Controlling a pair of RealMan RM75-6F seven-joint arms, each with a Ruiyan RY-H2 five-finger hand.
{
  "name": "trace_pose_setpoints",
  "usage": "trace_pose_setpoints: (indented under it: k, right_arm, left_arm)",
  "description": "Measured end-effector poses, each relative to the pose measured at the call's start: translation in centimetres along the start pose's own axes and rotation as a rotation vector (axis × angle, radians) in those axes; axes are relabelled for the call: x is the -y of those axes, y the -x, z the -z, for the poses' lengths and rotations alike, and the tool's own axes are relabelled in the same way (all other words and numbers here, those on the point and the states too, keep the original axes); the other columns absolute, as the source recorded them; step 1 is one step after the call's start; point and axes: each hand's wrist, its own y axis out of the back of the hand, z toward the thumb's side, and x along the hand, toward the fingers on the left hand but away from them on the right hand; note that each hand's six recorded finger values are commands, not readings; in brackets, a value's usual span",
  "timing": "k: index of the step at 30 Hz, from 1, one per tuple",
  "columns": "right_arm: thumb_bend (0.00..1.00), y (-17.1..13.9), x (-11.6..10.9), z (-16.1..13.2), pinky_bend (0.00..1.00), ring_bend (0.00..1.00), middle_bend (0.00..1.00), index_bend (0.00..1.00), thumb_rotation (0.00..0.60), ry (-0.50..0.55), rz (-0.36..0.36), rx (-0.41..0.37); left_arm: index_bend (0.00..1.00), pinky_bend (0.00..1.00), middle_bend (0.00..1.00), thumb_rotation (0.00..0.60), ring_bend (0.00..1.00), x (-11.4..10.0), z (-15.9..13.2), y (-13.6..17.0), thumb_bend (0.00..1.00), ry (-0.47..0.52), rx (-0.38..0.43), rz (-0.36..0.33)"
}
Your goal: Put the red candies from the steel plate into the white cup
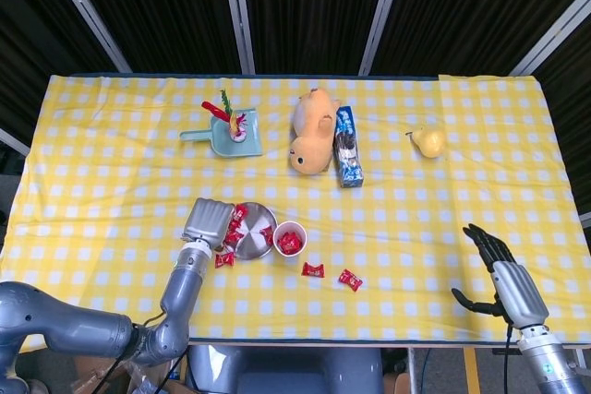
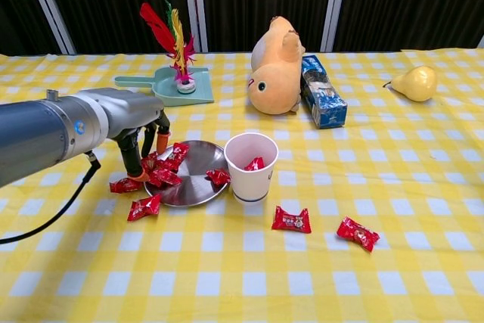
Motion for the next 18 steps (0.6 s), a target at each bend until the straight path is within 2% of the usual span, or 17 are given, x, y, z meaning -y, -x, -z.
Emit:
trace_pose_setpoints:
  k: [6,12,18]
  right_arm:
    - [0.33,0.0,0.0,0.0,0.00,0.00,0.00,0.00,0.600,0.002,-0.002,-0.001]
    - [0.33,0.0,0.0,0.0,0.00,0.00,0.00,0.00,0.600,0.002,-0.002,-0.001]
    - [0.33,0.0,0.0,0.0,0.00,0.00,0.00,0.00,0.600,0.003,-0.001,0.000]
  left_arm:
    - [0.44,0.99,0.48,0.600,0.91,0.6,0.2,-0.2,0.25,-0.020,-0.014,0.003]
    - [0.50,0.99,0.57,0.600,0.91,0.9,0.3,-0.6,0.35,-0.019,-0.023,0.003]
    - [0.51,0.99,0.59,0.600,0.91,1.4,-0.2,-0.6,0.37,-0.018,-0.009,-0.001]
